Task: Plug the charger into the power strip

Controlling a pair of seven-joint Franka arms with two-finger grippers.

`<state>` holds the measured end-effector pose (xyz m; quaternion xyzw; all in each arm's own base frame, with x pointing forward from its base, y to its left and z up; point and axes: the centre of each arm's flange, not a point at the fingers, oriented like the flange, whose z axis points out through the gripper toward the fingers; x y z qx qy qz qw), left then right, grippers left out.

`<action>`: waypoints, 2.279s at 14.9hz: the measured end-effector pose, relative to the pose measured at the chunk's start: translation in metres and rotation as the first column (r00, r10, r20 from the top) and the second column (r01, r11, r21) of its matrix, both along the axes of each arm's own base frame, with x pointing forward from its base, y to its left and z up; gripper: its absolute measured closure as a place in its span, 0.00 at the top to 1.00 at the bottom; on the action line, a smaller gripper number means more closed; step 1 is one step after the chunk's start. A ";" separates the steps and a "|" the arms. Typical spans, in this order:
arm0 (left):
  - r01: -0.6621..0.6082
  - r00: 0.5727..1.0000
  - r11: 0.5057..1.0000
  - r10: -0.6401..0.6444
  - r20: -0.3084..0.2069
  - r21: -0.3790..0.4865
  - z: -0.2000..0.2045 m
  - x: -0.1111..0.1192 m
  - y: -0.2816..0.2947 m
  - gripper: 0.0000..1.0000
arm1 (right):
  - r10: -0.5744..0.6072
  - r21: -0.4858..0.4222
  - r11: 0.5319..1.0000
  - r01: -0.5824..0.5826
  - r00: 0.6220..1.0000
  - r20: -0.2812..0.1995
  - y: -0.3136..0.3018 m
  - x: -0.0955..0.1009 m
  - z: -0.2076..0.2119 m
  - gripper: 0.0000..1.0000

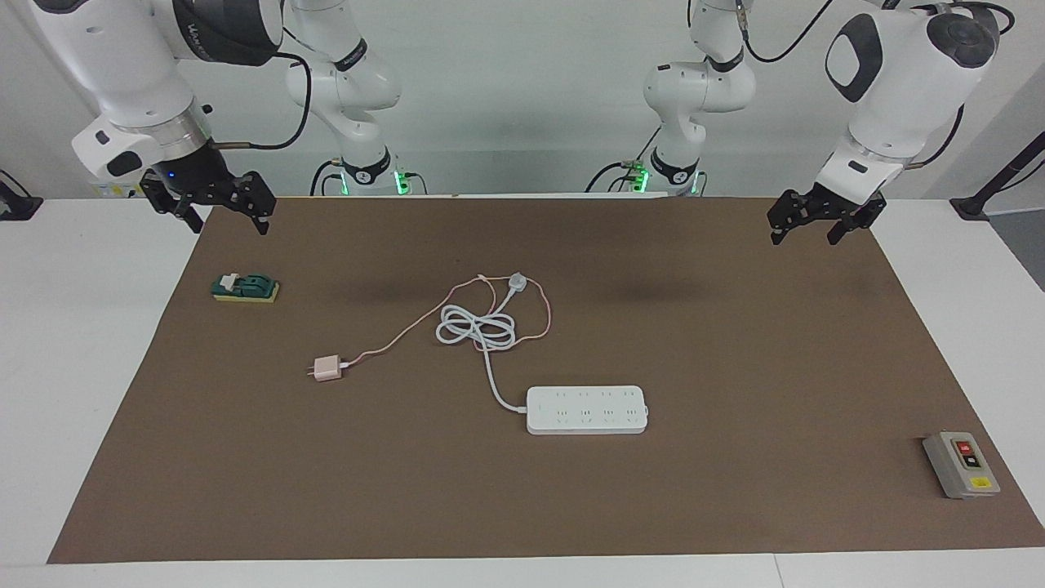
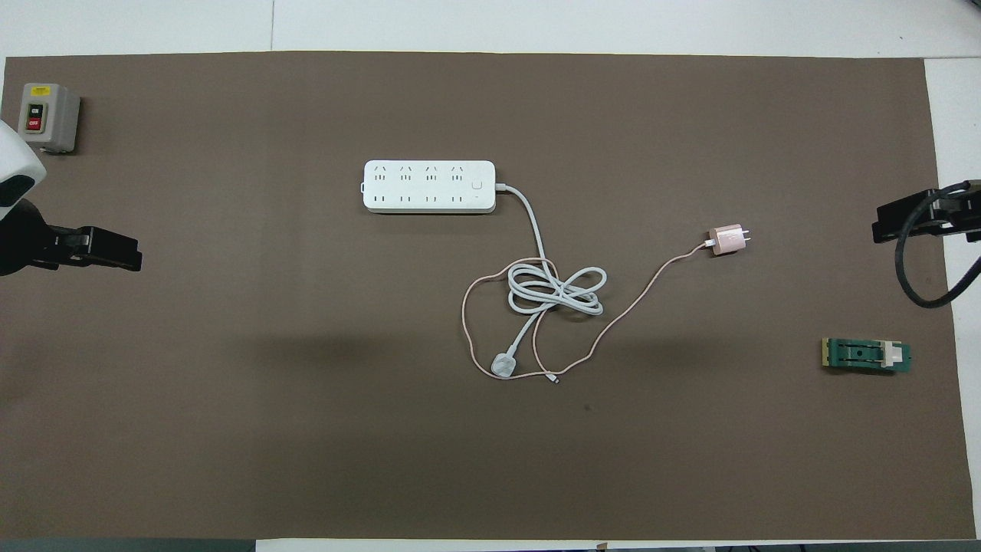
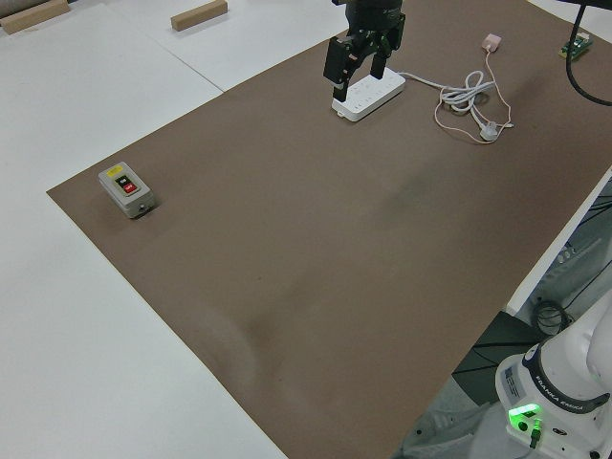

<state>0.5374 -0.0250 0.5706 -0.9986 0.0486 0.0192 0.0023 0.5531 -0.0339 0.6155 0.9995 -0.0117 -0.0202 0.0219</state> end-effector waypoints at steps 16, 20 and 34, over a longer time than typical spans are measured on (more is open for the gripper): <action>0.000 1.000 1.000 0.000 0.000 0.000 0.000 0.000 0.000 1.00 | -0.012 0.012 1.000 0.012 1.000 -0.013 -0.021 -0.003 -0.025 1.00; 0.000 1.000 1.000 0.000 0.000 0.000 0.000 0.000 0.000 1.00 | -0.259 0.105 0.958 0.268 0.962 -0.086 -0.047 -0.004 -0.063 1.00; -0.005 1.000 0.967 0.010 0.019 -0.256 0.012 -0.001 -0.013 1.00 | -0.741 0.064 0.441 0.895 0.403 -0.537 -0.056 0.042 -0.231 1.00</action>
